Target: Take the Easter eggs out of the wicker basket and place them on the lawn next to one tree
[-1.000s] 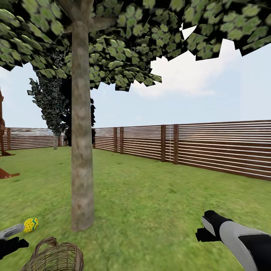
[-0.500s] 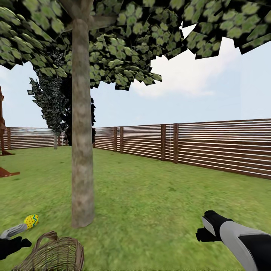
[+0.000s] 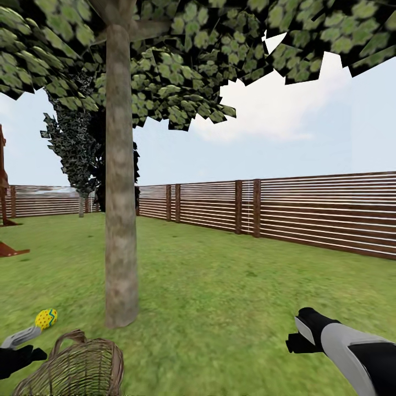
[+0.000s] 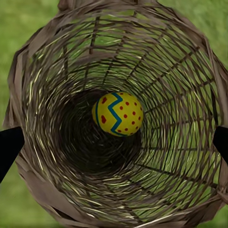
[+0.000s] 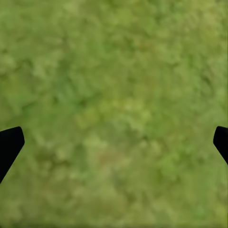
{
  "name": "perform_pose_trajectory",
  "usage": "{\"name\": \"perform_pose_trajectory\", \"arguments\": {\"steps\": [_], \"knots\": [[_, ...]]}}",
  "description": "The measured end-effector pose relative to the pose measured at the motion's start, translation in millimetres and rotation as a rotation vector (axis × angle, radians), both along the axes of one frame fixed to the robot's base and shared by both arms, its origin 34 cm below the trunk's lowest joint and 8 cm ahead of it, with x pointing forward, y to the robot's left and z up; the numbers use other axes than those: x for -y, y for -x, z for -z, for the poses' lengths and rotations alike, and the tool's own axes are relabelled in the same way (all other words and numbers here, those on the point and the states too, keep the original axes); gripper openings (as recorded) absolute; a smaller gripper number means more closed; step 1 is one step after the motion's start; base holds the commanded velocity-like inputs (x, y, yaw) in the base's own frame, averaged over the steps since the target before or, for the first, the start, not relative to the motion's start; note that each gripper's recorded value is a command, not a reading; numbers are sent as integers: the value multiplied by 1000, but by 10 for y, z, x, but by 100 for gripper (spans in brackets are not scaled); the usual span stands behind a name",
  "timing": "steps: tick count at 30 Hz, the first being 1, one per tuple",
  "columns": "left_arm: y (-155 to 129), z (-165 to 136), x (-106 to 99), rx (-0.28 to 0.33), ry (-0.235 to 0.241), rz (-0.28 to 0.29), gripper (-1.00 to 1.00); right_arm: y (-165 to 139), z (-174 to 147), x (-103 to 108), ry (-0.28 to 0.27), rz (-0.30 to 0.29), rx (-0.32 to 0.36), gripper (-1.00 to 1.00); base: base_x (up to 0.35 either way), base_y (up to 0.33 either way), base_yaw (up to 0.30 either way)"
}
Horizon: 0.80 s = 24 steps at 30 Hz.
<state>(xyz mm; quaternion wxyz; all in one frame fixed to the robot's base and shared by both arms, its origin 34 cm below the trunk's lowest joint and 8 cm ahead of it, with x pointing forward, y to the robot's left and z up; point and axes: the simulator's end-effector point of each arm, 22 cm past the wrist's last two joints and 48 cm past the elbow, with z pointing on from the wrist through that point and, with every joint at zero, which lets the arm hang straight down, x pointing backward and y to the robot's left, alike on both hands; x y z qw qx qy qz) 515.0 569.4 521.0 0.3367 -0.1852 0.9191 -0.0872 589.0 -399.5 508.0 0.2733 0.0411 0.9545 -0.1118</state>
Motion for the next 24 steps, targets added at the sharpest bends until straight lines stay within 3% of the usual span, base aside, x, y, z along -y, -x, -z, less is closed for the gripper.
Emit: {"name": "perform_pose_trajectory", "arguments": {"steps": [13,24], "knots": [[-102,265,209,-32,33,12,100,15,284,6,0,1,-49,100,0,0,0],[-99,480,226,-77,34,14,100,33,524,4,-1,0,-94,100,0,0,0]]}}
